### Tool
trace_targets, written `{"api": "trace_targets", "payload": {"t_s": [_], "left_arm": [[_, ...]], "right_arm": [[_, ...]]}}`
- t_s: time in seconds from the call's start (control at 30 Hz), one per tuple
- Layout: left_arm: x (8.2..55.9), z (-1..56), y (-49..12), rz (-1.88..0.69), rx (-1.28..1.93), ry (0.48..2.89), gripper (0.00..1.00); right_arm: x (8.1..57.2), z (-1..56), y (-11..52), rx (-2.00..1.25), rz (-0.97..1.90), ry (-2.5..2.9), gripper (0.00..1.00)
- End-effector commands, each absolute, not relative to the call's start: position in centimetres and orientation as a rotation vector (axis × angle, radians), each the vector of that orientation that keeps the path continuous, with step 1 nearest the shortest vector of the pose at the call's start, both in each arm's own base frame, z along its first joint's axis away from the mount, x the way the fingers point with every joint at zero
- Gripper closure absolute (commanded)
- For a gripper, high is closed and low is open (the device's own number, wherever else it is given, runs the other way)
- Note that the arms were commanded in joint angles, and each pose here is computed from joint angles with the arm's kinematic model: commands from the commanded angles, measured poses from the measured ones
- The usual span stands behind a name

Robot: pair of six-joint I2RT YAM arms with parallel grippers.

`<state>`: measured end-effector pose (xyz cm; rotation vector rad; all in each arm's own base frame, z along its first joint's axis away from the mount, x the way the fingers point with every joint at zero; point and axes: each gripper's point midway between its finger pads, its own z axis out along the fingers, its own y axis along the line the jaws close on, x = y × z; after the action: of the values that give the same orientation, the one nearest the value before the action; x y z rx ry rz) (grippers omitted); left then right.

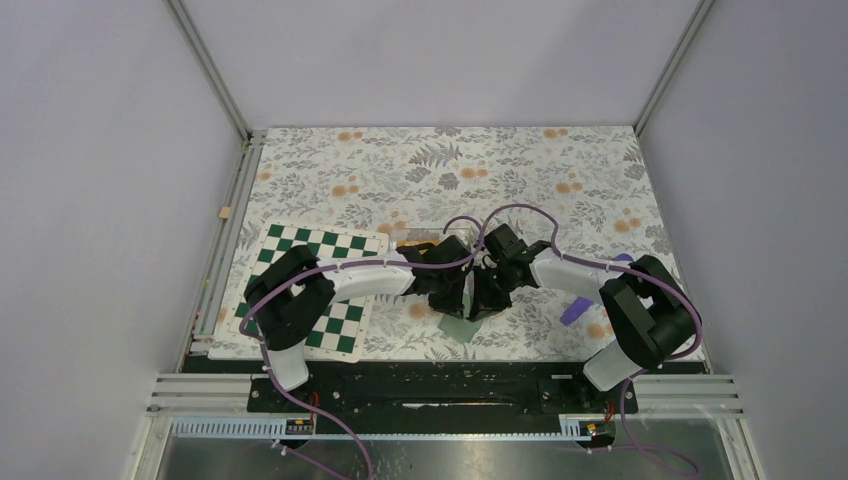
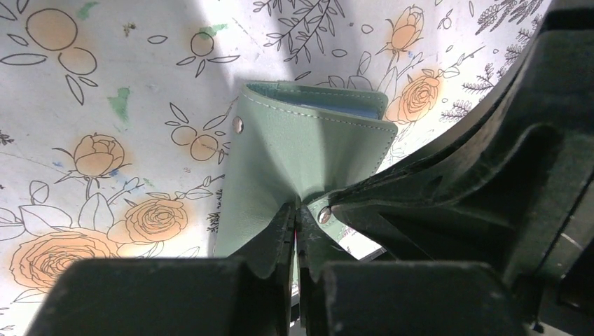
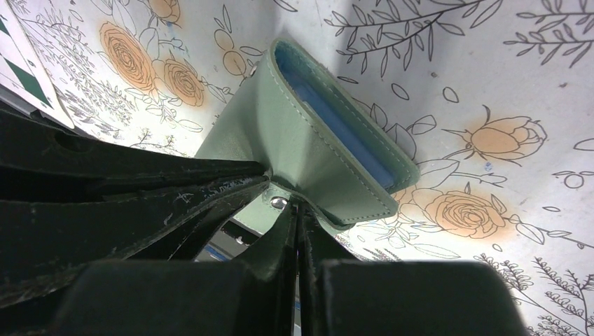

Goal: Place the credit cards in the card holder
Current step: Close the card holder at the center of the board.

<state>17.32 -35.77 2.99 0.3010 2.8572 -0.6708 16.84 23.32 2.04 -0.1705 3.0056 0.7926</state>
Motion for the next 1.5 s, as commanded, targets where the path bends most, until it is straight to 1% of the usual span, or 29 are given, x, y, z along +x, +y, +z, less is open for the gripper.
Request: {"api": "trace_targets", "payload": {"t_s": [0.0, 0.13, 0.27, 0.43, 0.6, 0.9, 1.03, 1.2, 1.47], "left_arm": [[16.9, 1.9, -35.9, -0.614, 0.310, 2.873, 0.99], [16.4, 1.1, -35.8, -0.587, 0.293, 2.897, 1.00], [16.0, 0.3, -35.7, -0.558, 0.259, 2.924, 1.00], [15.6, -0.8, -35.2, -0.501, 0.165, 2.946, 1.00], [14.8, -2.0, -34.9, -0.454, 0.093, 2.972, 1.00], [13.1, -3.2, -33.4, -0.400, -0.073, 2.988, 1.00], [13.1, -3.5, -32.9, -0.385, -0.138, 2.973, 1.00], [12.9, -4.1, -33.0, -0.445, -0.185, 2.966, 1.00], [13.3, -3.3, -33.7, -0.517, -0.157, 2.930, 1.00]], "right_arm": [[16.0, -0.8, 22.1, -0.148, 0.647, 3.057, 1.00], [15.8, -1.2, 22.0, -0.082, 0.646, 3.055, 1.00], [15.6, -2.1, 21.7, -0.007, 0.582, 3.081, 1.00], [14.9, -4.0, 19.6, 0.094, 0.305, 3.107, 1.00], [13.8, -5.9, 18.5, 0.089, 0.080, 3.134, 1.00], [10.2, -8.8, 17.3, 0.043, -0.147, 3.152, 1.00], [9.7, -9.2, 17.4, 0.106, -0.111, 3.148, 1.00], [10.0, -9.3, 18.2, 0.107, -0.057, 3.145, 1.00], [12.7, -4.7, 20.6, -0.002, 0.160, 2.998, 1.00]]}}
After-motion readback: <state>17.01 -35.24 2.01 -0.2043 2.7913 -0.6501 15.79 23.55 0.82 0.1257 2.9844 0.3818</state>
